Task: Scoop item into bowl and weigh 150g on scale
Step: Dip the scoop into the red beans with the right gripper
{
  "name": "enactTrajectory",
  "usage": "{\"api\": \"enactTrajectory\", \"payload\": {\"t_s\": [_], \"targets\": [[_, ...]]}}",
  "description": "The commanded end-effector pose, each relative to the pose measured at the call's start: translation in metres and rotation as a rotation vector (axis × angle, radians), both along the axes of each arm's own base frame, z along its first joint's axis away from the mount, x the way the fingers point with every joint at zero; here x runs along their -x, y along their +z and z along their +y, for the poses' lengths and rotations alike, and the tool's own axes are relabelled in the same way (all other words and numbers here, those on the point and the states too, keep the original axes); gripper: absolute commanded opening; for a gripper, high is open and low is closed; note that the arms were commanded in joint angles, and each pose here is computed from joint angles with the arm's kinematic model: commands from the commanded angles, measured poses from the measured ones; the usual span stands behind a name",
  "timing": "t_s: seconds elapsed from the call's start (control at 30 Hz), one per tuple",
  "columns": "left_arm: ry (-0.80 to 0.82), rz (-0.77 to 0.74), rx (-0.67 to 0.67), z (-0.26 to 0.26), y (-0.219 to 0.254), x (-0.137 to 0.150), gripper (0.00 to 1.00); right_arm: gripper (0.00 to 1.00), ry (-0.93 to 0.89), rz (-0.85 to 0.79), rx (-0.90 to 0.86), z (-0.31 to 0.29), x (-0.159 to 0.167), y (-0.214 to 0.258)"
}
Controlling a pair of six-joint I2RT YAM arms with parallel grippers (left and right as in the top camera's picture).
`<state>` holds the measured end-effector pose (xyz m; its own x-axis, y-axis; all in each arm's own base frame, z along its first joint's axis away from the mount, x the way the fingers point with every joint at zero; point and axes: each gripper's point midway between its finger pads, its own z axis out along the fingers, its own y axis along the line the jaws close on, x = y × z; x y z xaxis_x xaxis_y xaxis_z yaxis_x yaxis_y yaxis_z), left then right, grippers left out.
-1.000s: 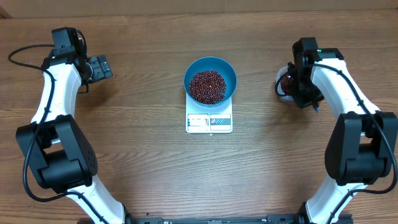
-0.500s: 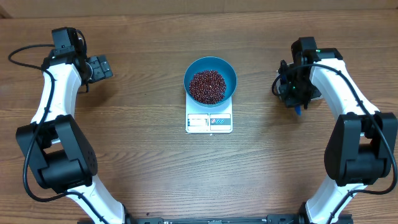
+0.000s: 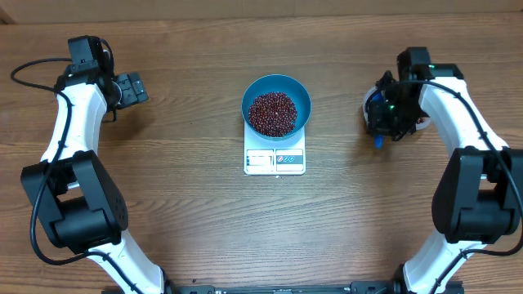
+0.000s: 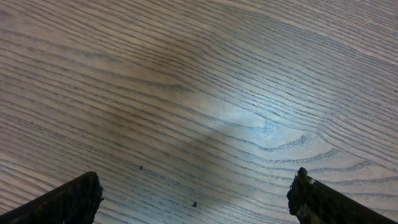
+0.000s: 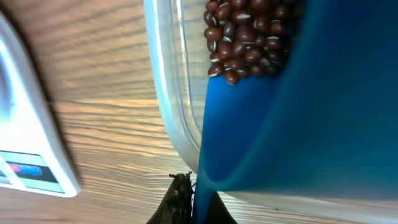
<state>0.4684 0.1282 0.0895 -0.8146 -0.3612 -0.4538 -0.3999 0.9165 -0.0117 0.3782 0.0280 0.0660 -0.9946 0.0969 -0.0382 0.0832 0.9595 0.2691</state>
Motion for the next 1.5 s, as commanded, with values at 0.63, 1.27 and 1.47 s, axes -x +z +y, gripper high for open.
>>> {"api": "enactTrajectory", "payload": {"t_s": [0.63, 1.27, 1.47], "targets": [[-0.001, -0.009, -0.016, 0.002, 0.004, -0.003, 1.0, 0.04, 0.262, -0.023, 0.458, -0.071, -0.001, 0.056], [-0.001, -0.009, -0.016, 0.002, 0.004, -0.003, 1.0, 0.04, 0.558, 0.105, 0.895, -0.099, 0.002, 0.039], [-0.001, -0.009, -0.016, 0.002, 0.004, -0.003, 1.0, 0.04, 0.592, 0.155, 0.97, -0.111, 0.012, 0.019]]}}
